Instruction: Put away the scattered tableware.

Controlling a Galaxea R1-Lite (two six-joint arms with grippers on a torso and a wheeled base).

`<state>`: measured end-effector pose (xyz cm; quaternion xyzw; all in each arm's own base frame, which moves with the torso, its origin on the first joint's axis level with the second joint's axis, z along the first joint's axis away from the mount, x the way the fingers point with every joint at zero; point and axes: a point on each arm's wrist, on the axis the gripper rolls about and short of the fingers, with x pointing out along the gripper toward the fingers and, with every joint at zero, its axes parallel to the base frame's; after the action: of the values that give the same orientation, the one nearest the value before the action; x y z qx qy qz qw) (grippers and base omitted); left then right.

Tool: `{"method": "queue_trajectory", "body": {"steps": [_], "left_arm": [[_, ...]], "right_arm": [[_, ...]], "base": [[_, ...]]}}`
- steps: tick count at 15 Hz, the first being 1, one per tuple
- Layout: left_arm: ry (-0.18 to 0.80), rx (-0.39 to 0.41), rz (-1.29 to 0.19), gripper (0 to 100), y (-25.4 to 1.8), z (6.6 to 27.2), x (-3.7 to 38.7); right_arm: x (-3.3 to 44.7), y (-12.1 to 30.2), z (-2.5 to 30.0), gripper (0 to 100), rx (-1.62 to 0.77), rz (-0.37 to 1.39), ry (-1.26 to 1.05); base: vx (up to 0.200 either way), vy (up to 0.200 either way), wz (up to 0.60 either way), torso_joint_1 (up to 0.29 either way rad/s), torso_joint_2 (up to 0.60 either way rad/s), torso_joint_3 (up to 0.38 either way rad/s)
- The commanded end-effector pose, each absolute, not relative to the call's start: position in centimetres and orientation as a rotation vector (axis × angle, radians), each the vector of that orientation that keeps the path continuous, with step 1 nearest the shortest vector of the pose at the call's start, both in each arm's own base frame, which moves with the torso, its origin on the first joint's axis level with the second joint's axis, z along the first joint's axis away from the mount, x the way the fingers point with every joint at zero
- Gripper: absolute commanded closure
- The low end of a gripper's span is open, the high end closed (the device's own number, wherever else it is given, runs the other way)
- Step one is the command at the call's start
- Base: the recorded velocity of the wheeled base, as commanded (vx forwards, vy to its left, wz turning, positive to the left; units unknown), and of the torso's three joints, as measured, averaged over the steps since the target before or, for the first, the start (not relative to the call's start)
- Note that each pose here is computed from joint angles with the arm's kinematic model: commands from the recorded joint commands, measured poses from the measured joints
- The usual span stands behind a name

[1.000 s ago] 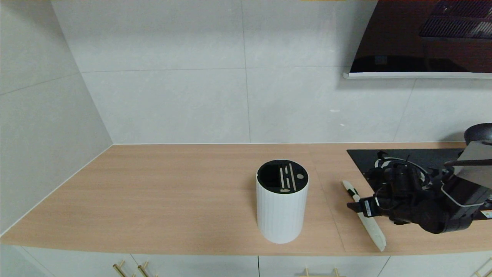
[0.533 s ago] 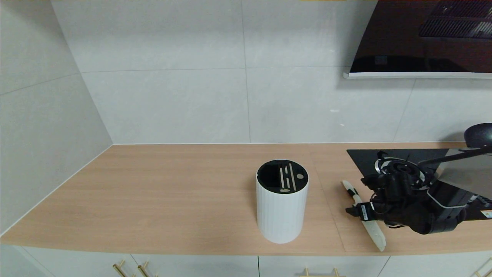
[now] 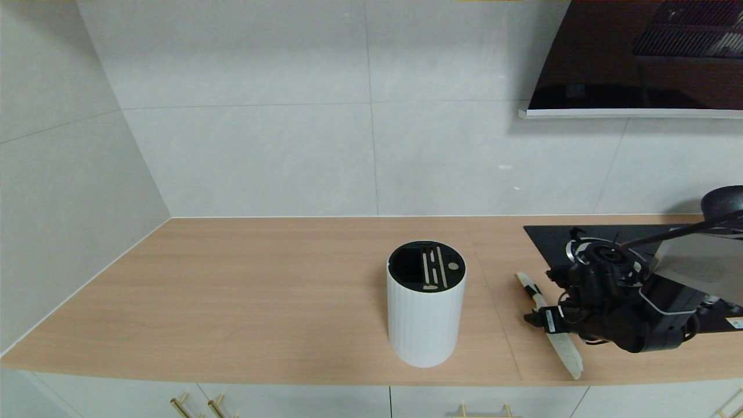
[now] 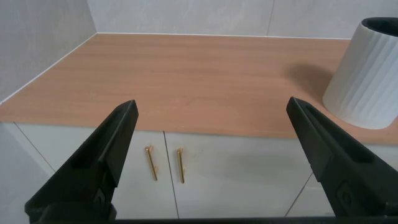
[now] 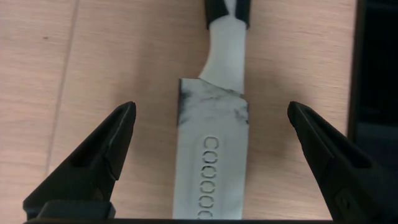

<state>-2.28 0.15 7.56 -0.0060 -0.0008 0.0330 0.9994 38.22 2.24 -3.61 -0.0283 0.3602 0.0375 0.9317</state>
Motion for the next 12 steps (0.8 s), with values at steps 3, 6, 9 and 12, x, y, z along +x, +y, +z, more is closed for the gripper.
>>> {"method": "queue_trajectory", "body": {"steps": [3,6,9,12], "left_arm": [[-0.002,-0.012,0.066,0,0.2,7.6,-2.3],[-0.002,-0.012,0.066,0,0.2,7.6,-2.3],[-0.002,-0.012,0.066,0,0.2,7.6,-2.3],[-0.002,-0.012,0.066,0,0.2,7.6,-2.3]], "right_arm": [[38.2,2.2,-3.9,100,-0.058,0.078,0.743],[38.2,2.2,-4.0,100,-0.060,0.077,0.749],[38.1,2.2,-3.9,100,-0.060,0.077,0.747],[37.0,2.4,-1.3,100,-0.067,0.073,0.710]], "base": [[0.000,0.000,0.00,0.000,0.00,0.000],[0.000,0.000,0.00,0.000,0.00,0.000],[0.000,0.000,0.00,0.000,0.00,0.000],[0.000,0.000,0.00,0.000,0.00,0.000]]}}
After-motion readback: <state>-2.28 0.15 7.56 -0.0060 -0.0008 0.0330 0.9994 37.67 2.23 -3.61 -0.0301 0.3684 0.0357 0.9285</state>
